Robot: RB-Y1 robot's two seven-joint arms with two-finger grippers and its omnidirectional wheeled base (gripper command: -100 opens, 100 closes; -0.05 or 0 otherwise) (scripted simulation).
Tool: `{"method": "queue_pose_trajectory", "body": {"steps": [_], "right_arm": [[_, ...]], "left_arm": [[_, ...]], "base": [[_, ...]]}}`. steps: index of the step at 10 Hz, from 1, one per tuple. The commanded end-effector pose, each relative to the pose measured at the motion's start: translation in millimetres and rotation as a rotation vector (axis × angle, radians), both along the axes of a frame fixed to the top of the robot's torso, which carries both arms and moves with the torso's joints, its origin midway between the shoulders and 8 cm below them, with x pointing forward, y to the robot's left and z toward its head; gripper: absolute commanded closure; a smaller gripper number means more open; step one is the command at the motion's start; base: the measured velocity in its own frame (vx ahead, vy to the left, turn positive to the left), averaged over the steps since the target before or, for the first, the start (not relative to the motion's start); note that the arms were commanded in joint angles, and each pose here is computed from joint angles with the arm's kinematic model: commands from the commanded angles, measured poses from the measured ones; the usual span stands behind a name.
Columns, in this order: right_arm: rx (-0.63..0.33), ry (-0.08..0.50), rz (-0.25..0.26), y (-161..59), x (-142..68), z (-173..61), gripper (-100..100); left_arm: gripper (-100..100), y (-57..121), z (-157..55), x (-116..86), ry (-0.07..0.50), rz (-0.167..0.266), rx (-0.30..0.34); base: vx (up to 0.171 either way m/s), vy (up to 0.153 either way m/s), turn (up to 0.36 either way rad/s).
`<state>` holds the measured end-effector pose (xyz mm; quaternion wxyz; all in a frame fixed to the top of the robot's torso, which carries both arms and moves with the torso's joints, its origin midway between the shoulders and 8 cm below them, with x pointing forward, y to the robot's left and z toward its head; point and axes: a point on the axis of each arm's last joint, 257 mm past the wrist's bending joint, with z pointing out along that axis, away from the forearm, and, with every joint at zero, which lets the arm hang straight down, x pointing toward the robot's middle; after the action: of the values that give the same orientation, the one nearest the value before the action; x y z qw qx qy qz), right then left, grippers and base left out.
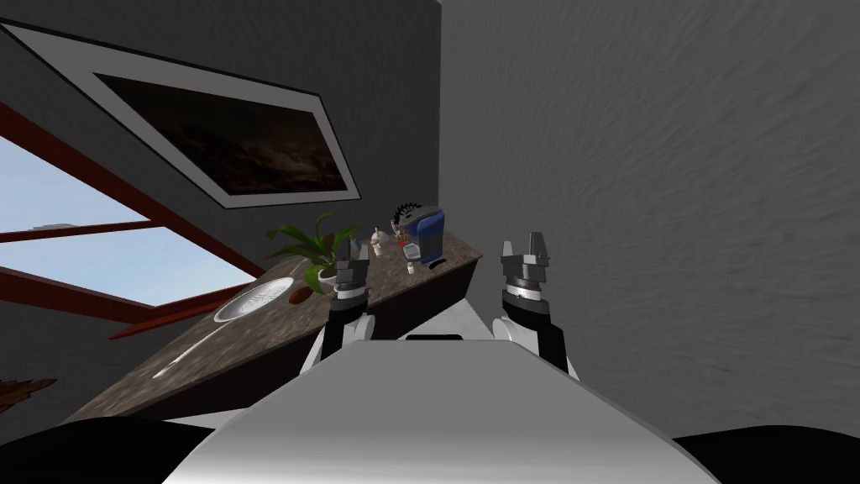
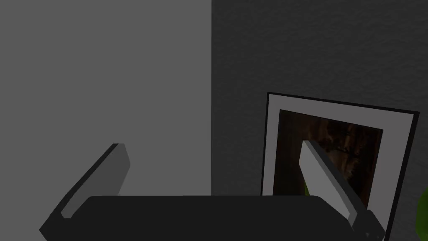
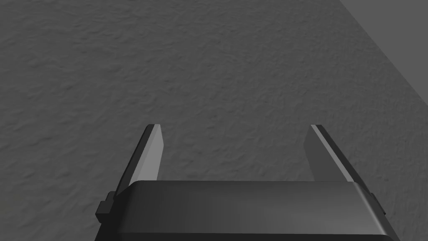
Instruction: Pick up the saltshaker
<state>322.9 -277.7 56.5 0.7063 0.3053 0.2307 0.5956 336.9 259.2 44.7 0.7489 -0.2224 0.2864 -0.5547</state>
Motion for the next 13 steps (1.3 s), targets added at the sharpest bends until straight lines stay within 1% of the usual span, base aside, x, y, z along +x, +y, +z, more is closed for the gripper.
{"method": "queue_pose_trajectory", "body": {"steps": [1,3,6,7,10,11,13], "right_arm": [[0.000,0.000,0.000,0.0,0.0,0.0,0],[0.000,0.000,0.000,0.0,0.0,0.0,0],[0.000,0.000,0.000,0.0,0.0,0.0,0],[0.000,0.000,0.000,0.0,0.0,0.0,0],[0.000,0.000,0.000,0.0,0.0,0.0,0],[0.000,0.000,0.000,0.0,0.0,0.0,0],[0.000,0.000,0.000,0.0,0.0,0.0,0]], "left_arm": [[-100,-3.5,-4.1,2.8,0.018,-0.017,0.020],[-100,-9.5,-13.4,8.6,0.055,-0.047,0.052],[-100,-19.7,-35.1,19.5,0.138,-0.104,0.102],[-100,-20.2,-35.4,19.5,0.139,-0.106,0.107],[-100,-29.2,-65.1,30.2,0.244,-0.166,0.155],[-100,-30.3,-65.8,30.0,0.248,-0.171,0.169],[-100,-34.5,-89.1,35.8,0.327,-0.207,0.199]], "base": [[-0.004,-0.009,-0.005],[-0.012,-0.026,-0.001],[-0.014,-0.048,0.009],[-0.016,-0.041,0.008],[-0.024,-0.056,0.017],[-0.022,-0.053,0.010],[-0.024,-0.052,0.020]]}}
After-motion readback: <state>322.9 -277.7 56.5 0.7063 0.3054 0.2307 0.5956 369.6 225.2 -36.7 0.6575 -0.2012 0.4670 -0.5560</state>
